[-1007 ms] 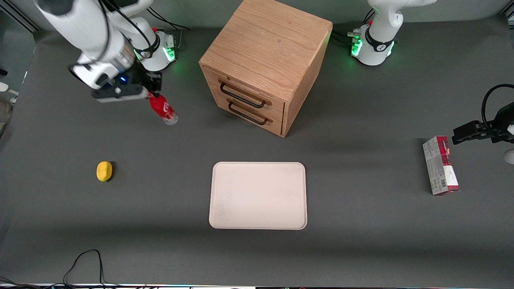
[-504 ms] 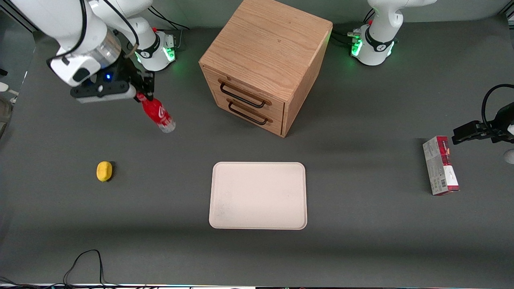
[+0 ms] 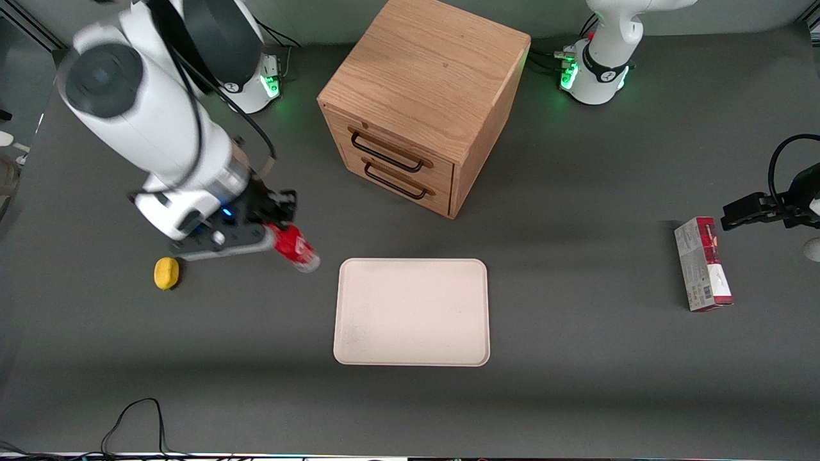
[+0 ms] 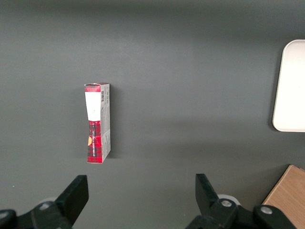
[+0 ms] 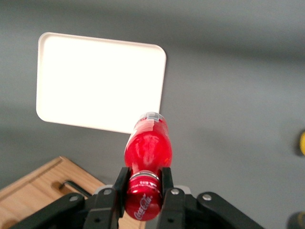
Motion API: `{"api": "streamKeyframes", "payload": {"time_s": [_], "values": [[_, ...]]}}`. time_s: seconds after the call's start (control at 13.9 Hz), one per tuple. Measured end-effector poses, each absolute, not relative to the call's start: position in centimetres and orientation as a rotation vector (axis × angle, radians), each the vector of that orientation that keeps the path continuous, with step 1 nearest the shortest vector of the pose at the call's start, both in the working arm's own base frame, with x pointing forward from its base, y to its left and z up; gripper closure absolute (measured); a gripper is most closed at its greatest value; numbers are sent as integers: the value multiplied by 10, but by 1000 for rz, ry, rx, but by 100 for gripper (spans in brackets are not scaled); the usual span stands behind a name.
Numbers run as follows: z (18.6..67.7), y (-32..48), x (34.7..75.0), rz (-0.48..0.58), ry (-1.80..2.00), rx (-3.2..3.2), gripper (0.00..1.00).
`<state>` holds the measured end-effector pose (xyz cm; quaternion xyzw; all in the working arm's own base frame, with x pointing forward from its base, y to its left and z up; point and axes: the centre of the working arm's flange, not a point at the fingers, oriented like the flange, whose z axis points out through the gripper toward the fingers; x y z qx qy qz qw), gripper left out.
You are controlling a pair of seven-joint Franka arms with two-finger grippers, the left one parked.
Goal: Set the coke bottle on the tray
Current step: 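Lower the bottle onto the white tray and open the right gripper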
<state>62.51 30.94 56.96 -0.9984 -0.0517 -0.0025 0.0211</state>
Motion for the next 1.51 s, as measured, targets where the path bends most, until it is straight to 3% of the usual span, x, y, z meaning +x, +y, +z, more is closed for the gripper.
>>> {"api": "streamKeyframes", "payload": {"time_s": [0.43, 0.65, 1.08, 1.51], "values": [[541, 340, 649, -100, -274, -3092, 69], [493, 351, 670, -129, -282, -3090, 69], [362, 346, 707, -64, -258, -3122, 69], [328, 341, 714, -37, -249, -3129, 69]]}}
